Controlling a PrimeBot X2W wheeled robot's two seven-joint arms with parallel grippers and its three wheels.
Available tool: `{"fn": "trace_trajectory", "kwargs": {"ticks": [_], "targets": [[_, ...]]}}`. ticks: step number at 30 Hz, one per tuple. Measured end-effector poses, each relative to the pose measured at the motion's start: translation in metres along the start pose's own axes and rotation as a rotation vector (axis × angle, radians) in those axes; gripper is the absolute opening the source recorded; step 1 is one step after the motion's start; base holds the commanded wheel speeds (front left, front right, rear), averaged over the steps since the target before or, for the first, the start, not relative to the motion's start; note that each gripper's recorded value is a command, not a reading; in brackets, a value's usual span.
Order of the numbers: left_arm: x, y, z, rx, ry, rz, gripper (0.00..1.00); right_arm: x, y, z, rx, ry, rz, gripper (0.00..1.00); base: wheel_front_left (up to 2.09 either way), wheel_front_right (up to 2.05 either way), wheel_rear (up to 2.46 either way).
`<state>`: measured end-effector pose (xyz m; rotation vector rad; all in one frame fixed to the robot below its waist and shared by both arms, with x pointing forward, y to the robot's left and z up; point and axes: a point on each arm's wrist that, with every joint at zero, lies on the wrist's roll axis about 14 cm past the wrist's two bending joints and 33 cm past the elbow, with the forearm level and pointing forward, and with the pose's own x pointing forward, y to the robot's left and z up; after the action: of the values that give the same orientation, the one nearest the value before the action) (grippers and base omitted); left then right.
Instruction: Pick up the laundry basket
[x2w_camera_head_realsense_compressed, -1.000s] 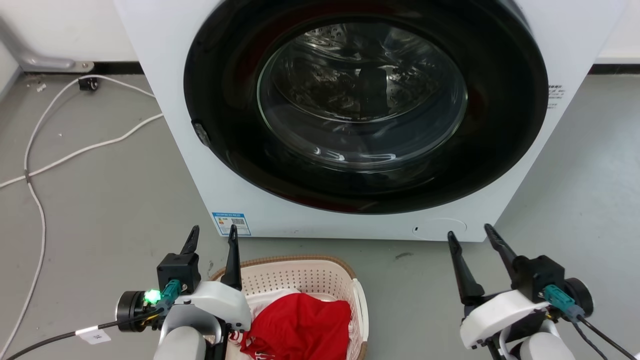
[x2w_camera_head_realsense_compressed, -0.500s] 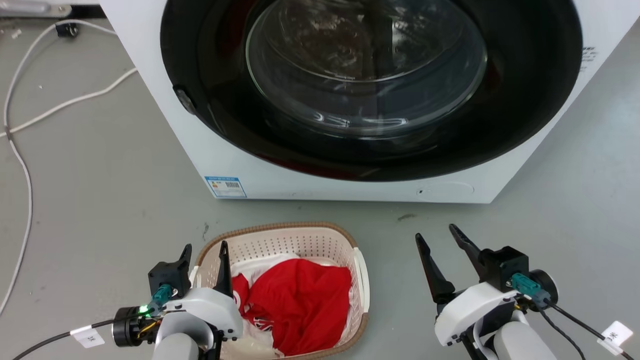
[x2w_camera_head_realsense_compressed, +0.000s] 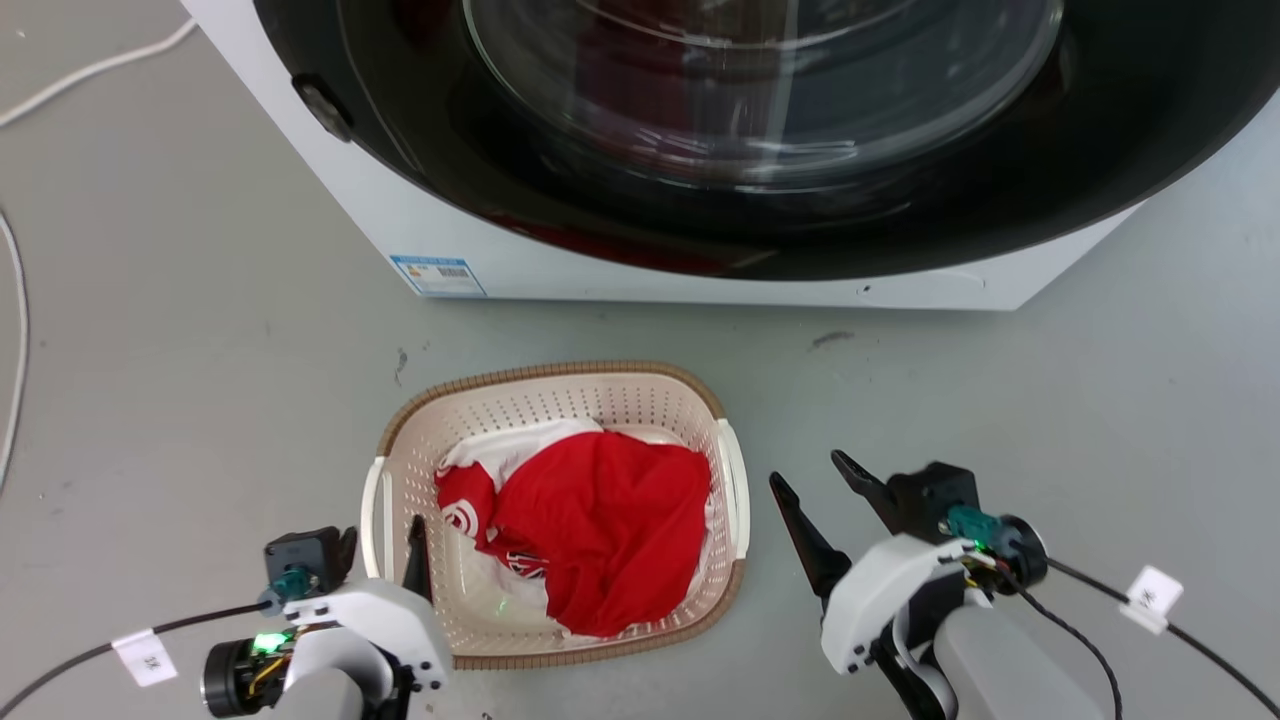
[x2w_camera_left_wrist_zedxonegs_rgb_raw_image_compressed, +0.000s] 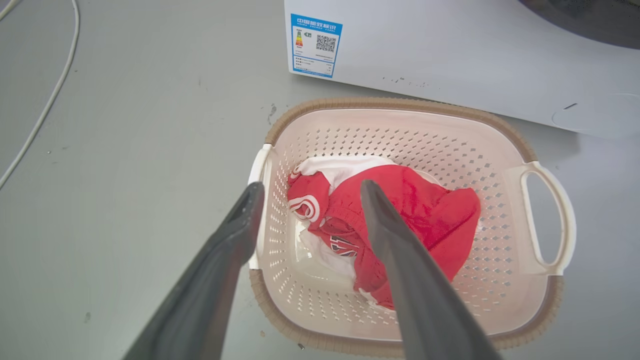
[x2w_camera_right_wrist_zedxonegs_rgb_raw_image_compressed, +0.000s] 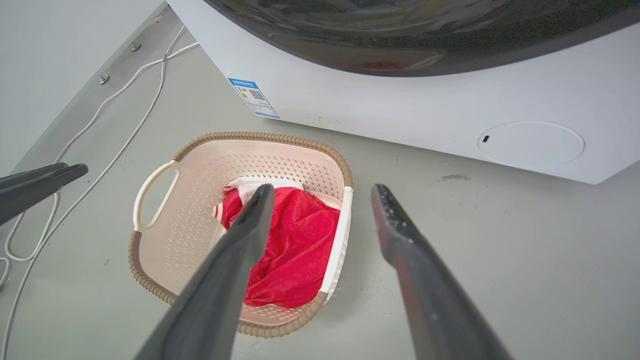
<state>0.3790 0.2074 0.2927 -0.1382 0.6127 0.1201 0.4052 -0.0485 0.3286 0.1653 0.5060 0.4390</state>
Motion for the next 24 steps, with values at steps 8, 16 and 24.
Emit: {"fn": "trace_trajectory", "kwargs": {"ticks": [8,16,24], "targets": [[0.022,0.032,-0.029,0.026,0.17,0.046,1.0,0.026,0.0,-0.022,0.043,0.122,0.038,1.0,0.0,0.0,0.0],[0.057,0.049,-0.039,0.032,0.271,0.074,1.0,0.057,-0.008,-0.039,0.072,0.224,0.062,1.0,0.0,0.0,0.0],[0.091,0.058,-0.057,0.037,0.346,0.093,1.0,0.089,-0.019,-0.062,0.075,0.309,0.087,1.0,0.0,0.0,0.0]]}}
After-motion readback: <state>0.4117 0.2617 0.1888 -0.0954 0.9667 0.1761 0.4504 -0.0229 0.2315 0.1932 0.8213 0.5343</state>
